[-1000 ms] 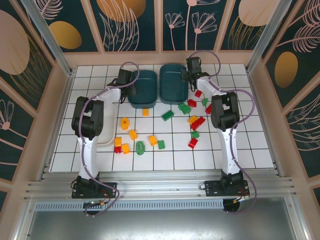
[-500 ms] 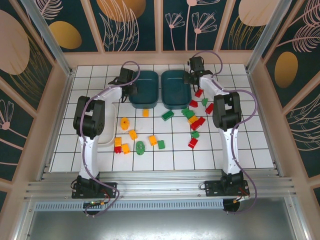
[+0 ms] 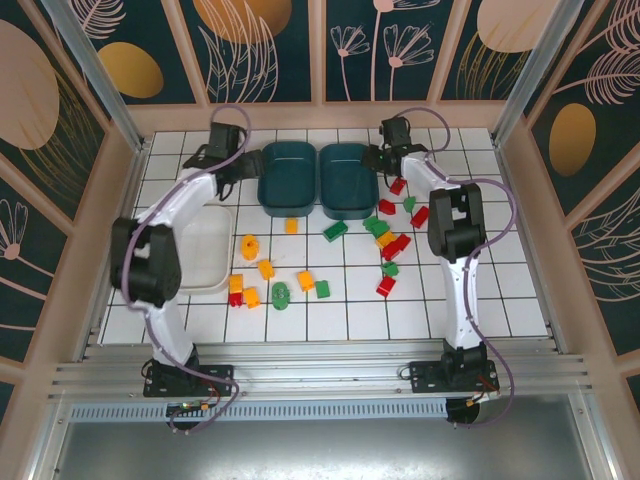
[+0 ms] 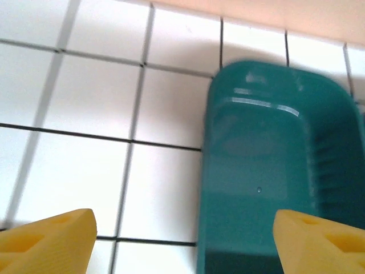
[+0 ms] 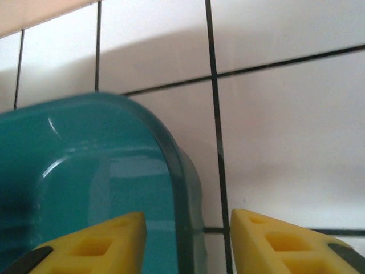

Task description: Sort the legos into containers by color

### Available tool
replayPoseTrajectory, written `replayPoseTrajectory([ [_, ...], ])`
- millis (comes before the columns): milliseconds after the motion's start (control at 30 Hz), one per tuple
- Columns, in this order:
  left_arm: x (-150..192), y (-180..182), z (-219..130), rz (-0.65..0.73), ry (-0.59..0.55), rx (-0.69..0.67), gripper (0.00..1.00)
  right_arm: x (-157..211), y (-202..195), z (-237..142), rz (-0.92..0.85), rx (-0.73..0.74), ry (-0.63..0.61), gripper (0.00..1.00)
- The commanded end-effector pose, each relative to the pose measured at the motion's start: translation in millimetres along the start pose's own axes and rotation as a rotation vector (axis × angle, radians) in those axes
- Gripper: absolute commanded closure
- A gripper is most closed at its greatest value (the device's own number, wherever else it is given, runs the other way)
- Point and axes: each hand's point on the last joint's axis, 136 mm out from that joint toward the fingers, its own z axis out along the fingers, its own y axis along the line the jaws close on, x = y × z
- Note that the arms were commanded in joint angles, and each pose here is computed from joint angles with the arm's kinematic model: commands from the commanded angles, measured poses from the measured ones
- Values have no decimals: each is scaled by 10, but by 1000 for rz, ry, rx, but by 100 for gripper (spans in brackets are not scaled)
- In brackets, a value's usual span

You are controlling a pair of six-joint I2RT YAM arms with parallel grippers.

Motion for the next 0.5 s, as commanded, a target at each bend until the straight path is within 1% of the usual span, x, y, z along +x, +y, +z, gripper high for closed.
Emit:
replayPoseTrajectory([
  [0,238,330,-386,-45,6,-113,23,-518,155,-715,8,-23,-180,54],
  [100,776,631,-481,-82,66,-188,24,-553,224,-1144,10,-43,-244,52],
  [167,1075,797,-525,-98,84,-222,24,-476,283,-1385,5,-62,-269,51],
  [200,1235,836,-526,-101,101,-216,24,-413,311,-1498,0,-75,-278,51],
  [267,1456,770,-476,-96,146,-142,25,-261,313,-1651,1,-85,-284,50],
  [300,1535,702,-436,-85,172,-98,27,-175,297,-1711,3,-89,-284,50],
  [333,1591,684,-402,-79,188,-88,30,-105,274,-1770,4,-91,-287,50],
  [367,1630,720,-370,-66,195,-115,33,-4,229,-1816,9,-86,-283,50],
  [433,1666,810,-328,-52,201,-166,42,188,142,-1888,17,-74,-272,50],
  [467,1661,824,-313,-49,197,-175,50,264,116,-1937,23,-75,-273,50],
])
